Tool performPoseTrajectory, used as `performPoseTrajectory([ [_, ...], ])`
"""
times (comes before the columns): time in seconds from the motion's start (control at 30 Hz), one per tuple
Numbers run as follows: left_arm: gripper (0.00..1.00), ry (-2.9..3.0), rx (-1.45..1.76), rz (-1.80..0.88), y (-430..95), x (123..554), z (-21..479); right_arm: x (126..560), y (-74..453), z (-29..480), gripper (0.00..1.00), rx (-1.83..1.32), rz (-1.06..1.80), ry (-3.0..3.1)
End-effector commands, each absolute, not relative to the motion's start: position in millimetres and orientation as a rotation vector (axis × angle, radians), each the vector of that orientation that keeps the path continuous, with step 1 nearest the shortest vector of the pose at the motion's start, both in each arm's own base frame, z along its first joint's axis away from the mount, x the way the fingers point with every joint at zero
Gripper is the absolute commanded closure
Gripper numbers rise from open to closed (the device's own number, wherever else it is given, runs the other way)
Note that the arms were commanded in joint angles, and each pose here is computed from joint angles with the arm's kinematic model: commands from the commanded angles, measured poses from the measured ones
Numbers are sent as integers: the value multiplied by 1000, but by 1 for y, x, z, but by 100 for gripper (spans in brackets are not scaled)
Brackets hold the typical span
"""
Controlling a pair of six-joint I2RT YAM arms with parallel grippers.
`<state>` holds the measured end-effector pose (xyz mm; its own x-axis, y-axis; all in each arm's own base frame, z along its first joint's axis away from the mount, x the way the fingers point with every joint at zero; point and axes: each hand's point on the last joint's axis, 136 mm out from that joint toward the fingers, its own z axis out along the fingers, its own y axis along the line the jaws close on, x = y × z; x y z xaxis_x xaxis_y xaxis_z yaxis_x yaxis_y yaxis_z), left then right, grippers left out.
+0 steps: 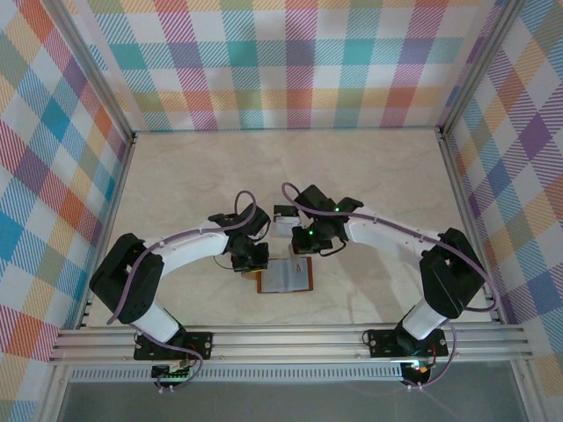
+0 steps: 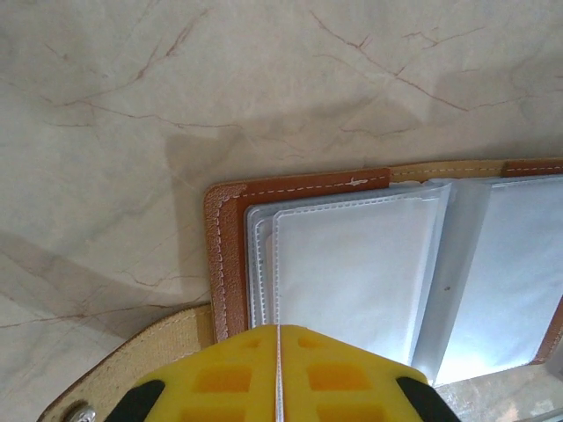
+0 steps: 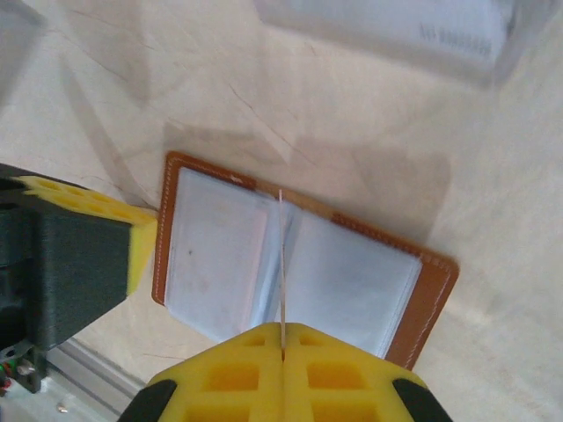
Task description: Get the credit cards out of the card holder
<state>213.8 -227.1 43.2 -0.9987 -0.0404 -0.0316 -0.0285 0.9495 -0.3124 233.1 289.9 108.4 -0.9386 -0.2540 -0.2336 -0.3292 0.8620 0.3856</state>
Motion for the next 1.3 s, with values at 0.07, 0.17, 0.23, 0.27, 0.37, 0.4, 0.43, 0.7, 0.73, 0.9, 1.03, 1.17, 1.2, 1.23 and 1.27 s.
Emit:
performPoseTrajectory([
  [0.07,89,3053,-67,-447,-218,209,47,257,287,138,98,-915,492,2635],
  [0.17,89,3052,-69,-440,-216,208,47,268,289,145,99,-1189,387,2474],
  [0.23,89,3052,-78,-436,-214,207,47,273,291,150,100,-1356,330,2366],
  [0.27,89,3052,-77,-434,-213,206,47,276,291,151,100,-1436,296,2311],
  [0.37,89,3053,-88,-429,-210,205,45,283,291,152,100,-1634,203,2181],
  [0.4,89,3053,-91,-428,-208,205,45,288,291,153,100,-1684,169,2142],
  [0.43,89,3054,-94,-426,-207,205,44,292,291,154,100,-1718,145,2116],
  [0.7,89,3053,-129,-422,-196,203,45,315,297,142,100,-1945,88,2064],
  [0.73,89,3053,-130,-420,-195,203,45,316,298,141,100,-1956,89,2067],
  [0.9,89,3052,-146,-424,-190,204,46,327,302,132,100,-1998,93,2084],
  [1.03,89,3058,-151,-423,-189,203,44,328,307,125,100,-2024,125,2100],
  [1.17,89,3060,-149,-432,-190,204,44,328,310,116,100,-2041,151,2113],
  [1.2,89,3061,-149,-431,-190,204,44,328,311,113,100,-2045,158,2118],
  [1.23,89,3062,-147,-430,-190,204,44,329,312,111,100,-2046,163,2121],
  [1.27,89,3062,-147,-429,-189,204,44,329,313,109,100,-2048,167,2126],
])
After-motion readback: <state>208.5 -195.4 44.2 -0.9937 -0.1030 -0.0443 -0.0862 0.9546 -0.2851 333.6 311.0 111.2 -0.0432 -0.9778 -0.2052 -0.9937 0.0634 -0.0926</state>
